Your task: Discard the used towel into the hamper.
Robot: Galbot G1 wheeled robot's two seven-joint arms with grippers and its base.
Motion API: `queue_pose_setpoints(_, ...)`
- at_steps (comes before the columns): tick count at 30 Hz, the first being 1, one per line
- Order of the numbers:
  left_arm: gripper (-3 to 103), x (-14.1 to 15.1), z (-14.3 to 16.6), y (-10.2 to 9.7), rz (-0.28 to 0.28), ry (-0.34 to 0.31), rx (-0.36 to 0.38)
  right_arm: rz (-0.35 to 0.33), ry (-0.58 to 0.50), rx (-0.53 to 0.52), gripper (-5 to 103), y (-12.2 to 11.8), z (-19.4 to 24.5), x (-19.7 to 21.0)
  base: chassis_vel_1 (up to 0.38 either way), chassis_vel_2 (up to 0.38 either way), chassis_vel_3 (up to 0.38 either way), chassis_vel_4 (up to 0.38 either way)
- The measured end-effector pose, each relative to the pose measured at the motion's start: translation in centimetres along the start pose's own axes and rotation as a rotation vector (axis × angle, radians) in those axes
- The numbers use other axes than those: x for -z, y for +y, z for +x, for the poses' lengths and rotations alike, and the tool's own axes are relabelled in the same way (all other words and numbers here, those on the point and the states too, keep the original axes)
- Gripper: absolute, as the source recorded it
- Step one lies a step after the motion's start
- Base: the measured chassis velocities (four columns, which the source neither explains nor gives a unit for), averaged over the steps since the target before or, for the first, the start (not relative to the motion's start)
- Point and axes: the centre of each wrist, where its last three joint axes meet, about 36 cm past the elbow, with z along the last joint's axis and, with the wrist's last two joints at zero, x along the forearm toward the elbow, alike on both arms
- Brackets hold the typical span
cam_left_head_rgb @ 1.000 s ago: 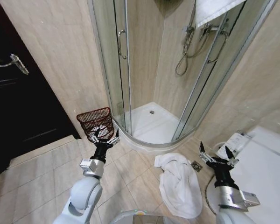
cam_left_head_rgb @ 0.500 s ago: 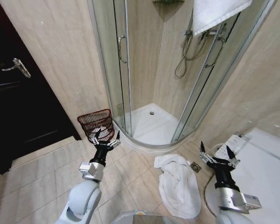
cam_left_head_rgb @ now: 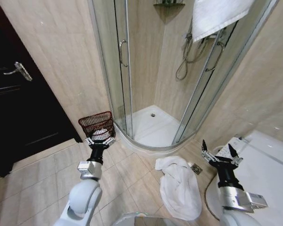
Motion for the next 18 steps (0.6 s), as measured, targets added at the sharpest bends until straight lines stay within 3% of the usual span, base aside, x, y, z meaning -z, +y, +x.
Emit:
queue_pose_setpoints(3, 100, -1.1, -0.9, 0.9, -0.025, 0.016, -0.042, -0.035, 0.012, 0.067, 100, 0.2, 0.0, -0.4, -0.054, -0.034, -0.039, -0.039)
queue_pose_setpoints(7, 100, -3.4, -1.6, 2.9, -0.083, 0.009, -0.18, -0.087, 0.024, 0.139, 100, 0.6, -1.5, -0.8, -0.016, -0.023, -0.027, -0.019)
queue_pose_setpoints(9, 100, -3.7, -1.6, 3.2, -0.083, 0.004, -0.189, -0.097, 0.025, 0.142, 100, 0.8, -2.0, -0.7, -0.037, -0.038, -0.053, -0.033)
queue_pose_setpoints(14, 100, -3.7, 0.0, 3.9, 0.014, 0.045, -0.162, -0.105, 0.024, 0.152, 100, 1.2, -3.2, -0.8, -0.007, -0.008, -0.011, -0.009)
queue_pose_setpoints(18, 100, -4.2, 1.0, 4.7, 0.023, 0.068, -0.141, -0.092, 0.024, 0.143, 100, 1.2, -3.3, -1.3, -0.057, -0.049, -0.032, -0.046)
